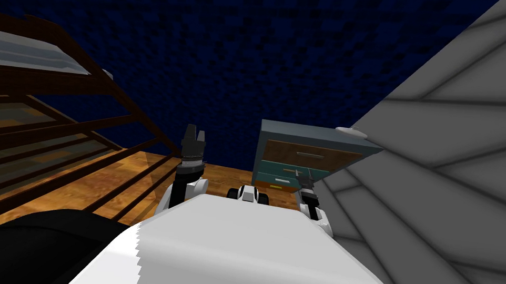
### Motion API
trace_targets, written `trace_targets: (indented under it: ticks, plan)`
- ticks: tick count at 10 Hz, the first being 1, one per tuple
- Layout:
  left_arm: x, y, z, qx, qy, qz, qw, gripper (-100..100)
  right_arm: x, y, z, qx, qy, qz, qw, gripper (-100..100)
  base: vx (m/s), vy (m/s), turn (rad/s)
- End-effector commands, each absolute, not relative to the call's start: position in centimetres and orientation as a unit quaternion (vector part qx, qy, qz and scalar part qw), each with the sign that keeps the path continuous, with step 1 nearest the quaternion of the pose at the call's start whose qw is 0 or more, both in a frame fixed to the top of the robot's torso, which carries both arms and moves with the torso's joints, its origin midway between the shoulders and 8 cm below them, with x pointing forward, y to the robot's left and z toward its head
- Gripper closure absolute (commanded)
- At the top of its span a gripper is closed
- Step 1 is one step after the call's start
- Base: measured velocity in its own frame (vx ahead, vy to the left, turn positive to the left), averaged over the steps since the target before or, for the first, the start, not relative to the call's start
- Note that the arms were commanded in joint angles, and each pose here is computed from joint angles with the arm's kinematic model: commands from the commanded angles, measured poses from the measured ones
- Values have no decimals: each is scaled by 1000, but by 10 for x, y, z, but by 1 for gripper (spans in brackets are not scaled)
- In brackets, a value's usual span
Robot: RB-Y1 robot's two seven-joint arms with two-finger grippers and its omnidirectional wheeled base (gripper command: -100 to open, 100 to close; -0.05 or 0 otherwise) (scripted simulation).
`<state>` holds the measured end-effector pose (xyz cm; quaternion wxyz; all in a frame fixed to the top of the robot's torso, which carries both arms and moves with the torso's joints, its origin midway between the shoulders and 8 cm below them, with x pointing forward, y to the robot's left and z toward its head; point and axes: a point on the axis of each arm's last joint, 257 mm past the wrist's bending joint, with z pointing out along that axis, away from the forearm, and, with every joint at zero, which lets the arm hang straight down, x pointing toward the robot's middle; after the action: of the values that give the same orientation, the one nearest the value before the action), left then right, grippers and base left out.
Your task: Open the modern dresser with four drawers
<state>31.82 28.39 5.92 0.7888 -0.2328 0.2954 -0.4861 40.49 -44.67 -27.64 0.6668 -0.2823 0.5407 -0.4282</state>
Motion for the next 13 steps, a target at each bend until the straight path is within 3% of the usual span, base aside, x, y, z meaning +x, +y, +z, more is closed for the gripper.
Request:
trace_targets:
  ticks: [1, 13]
  plan:
    - [318, 284, 59, -233, 295, -486, 789, 0, 399, -445, -297, -301, 546, -445, 642, -100, 3, 6, 89]
    - [318, 284, 59, -233, 295, -486, 789, 0, 377, -394, -366, -332, 575, -462, 588, -100, 1, -3, 40]
